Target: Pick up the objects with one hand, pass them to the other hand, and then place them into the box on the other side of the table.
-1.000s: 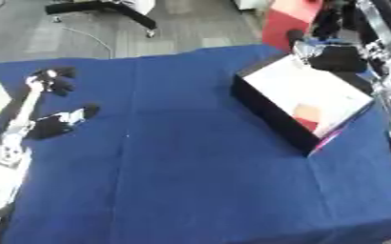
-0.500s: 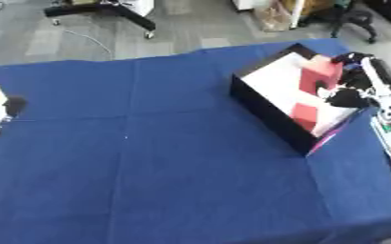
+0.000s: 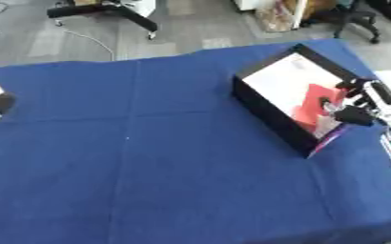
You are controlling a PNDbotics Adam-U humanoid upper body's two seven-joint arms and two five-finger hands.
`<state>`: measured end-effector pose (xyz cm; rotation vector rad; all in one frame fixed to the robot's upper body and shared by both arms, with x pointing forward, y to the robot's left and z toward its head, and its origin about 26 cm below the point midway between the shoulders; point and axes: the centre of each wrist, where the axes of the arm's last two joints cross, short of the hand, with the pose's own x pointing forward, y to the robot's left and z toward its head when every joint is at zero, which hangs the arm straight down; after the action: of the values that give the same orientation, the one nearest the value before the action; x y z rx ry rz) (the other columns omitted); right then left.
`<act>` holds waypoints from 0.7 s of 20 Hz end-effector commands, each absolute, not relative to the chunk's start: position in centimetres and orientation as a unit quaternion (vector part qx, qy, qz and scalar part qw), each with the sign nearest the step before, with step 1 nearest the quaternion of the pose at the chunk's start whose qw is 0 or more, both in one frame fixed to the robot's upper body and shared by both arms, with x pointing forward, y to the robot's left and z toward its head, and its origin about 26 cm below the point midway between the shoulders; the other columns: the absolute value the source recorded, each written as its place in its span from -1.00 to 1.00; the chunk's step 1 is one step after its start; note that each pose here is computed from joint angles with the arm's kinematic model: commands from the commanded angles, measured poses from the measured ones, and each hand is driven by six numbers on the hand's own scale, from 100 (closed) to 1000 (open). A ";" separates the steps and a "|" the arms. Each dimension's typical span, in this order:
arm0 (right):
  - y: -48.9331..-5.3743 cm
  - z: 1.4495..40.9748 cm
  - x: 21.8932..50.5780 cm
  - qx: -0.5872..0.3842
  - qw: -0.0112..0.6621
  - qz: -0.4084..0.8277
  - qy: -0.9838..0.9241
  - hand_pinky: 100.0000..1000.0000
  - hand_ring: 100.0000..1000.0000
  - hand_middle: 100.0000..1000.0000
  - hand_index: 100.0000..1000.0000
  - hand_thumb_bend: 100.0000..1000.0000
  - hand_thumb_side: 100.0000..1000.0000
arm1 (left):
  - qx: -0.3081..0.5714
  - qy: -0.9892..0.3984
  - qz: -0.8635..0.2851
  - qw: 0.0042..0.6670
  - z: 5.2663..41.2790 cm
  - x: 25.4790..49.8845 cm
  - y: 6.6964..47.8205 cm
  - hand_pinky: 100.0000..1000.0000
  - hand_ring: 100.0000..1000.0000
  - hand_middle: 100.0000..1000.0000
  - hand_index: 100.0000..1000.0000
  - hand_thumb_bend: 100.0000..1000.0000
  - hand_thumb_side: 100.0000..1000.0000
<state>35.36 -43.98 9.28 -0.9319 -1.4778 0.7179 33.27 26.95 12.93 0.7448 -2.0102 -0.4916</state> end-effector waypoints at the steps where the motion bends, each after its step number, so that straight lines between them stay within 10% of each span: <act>1: -44.0 12.4 35.6 -0.432 0.527 0.304 -0.666 0.48 0.68 0.85 0.92 -0.02 0.10 | 0.311 -0.818 -0.198 0.443 13.7 33.1 27.2 0.19 0.18 0.35 0.61 0.46 0.27; 14: -36.8 23.3 33.7 -0.506 0.288 0.336 -0.741 0.73 0.82 0.96 1.00 0.07 0.04 | 0.325 -0.805 -0.203 0.453 13.2 33.2 27.6 0.19 0.18 0.36 0.61 0.45 0.27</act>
<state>34.25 -37.28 21.06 -1.2740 -1.9326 0.8731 33.11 27.32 12.51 0.7766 -1.9755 -0.5036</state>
